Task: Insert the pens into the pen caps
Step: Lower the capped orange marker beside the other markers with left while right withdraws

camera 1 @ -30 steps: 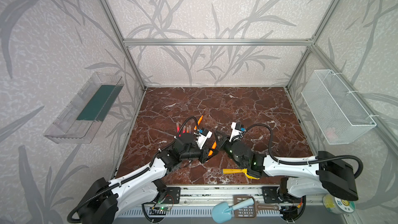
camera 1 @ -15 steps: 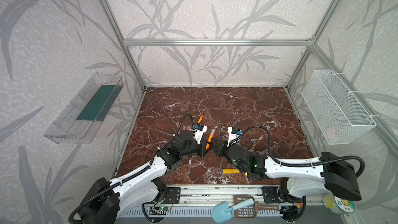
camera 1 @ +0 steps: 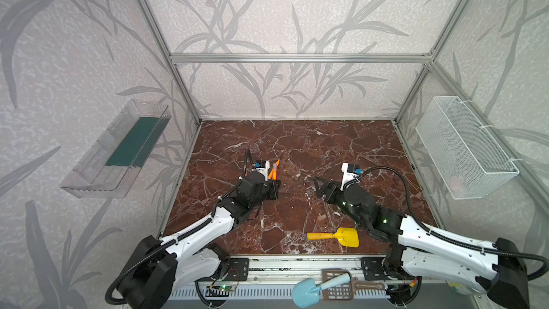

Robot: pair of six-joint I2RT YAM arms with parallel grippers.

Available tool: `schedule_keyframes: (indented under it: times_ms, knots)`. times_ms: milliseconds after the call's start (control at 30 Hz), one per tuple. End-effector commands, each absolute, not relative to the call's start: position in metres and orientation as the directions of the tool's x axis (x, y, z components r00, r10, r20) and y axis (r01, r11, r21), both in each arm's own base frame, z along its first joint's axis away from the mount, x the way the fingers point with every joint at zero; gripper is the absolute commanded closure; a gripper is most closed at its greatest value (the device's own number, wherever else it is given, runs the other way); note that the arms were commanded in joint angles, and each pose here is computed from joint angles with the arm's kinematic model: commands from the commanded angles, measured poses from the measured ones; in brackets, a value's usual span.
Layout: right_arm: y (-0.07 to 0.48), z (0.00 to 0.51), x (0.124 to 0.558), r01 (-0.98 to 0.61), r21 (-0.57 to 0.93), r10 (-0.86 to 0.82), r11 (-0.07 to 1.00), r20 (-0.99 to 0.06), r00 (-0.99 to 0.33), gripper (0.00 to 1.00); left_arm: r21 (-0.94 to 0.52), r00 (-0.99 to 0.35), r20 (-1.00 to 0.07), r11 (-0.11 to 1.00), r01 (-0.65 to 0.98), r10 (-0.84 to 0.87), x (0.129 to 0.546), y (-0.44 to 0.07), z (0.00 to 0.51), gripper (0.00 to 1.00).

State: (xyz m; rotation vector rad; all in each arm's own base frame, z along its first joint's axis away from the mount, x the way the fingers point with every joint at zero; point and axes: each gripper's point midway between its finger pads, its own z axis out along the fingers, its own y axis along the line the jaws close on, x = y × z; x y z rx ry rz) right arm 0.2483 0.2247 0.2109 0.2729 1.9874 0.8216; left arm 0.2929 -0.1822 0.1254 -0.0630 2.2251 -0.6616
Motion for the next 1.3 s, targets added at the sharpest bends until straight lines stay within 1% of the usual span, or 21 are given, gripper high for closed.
schedule_keyframes:
  times_ms: [0,100,400,533,633,900,933,1000,1100,1267]
  knots:
    - [0.201,0.186,0.247,-0.083,0.591,0.451,0.802,-0.691,-0.565,0.11,-0.422,-0.679,-0.657,0.906,-0.031,-0.329,0.304,-0.144,0.112,1.0]
    - [0.19,0.182,0.249,-0.064,0.584,0.459,0.809,-0.697,-0.551,0.11,-0.411,-0.693,-0.626,0.907,-0.097,-0.358,0.307,-0.13,0.101,1.0]
    - [0.188,0.171,0.254,-0.045,0.559,0.437,0.828,-0.692,-0.574,0.11,-0.436,-0.782,-0.543,0.899,-0.048,-0.305,0.315,-0.154,0.079,1.0]
    - [0.192,0.168,0.255,-0.046,0.559,0.431,0.828,-0.686,-0.587,0.11,-0.353,-0.831,-0.474,0.927,-0.125,-0.292,0.314,-0.146,0.058,1.0]
    - [0.193,0.166,0.256,-0.045,0.561,0.43,0.827,-0.681,-0.593,0.11,-0.324,-0.859,-0.431,0.936,-0.136,-0.274,0.314,-0.147,0.047,1.0]
    - [0.193,0.169,0.256,-0.047,0.572,0.44,0.819,-0.678,-0.589,0.11,-0.258,-0.892,-0.369,0.951,-0.171,-0.26,0.312,-0.143,0.029,1.0]
    - [0.192,0.169,0.256,-0.047,0.572,0.44,0.819,-0.678,-0.589,0.11,-0.258,-0.894,-0.365,0.951,-0.171,-0.259,0.312,-0.144,0.027,0.99]
    - [0.192,0.169,0.255,-0.048,0.573,0.441,0.818,-0.678,-0.588,0.11,-0.259,-0.9,-0.353,0.951,-0.17,-0.257,0.312,-0.146,0.024,0.94]
    - [0.191,0.171,0.255,-0.049,0.577,0.445,0.815,-0.678,-0.585,0.11,-0.247,-0.906,-0.338,0.953,-0.174,-0.253,0.312,-0.146,0.02,0.88]
    - [0.19,0.171,0.254,-0.049,0.584,0.453,0.81,-0.676,-0.581,0.11,-0.233,-0.913,-0.324,0.956,-0.177,-0.248,0.312,-0.146,0.016,0.82]
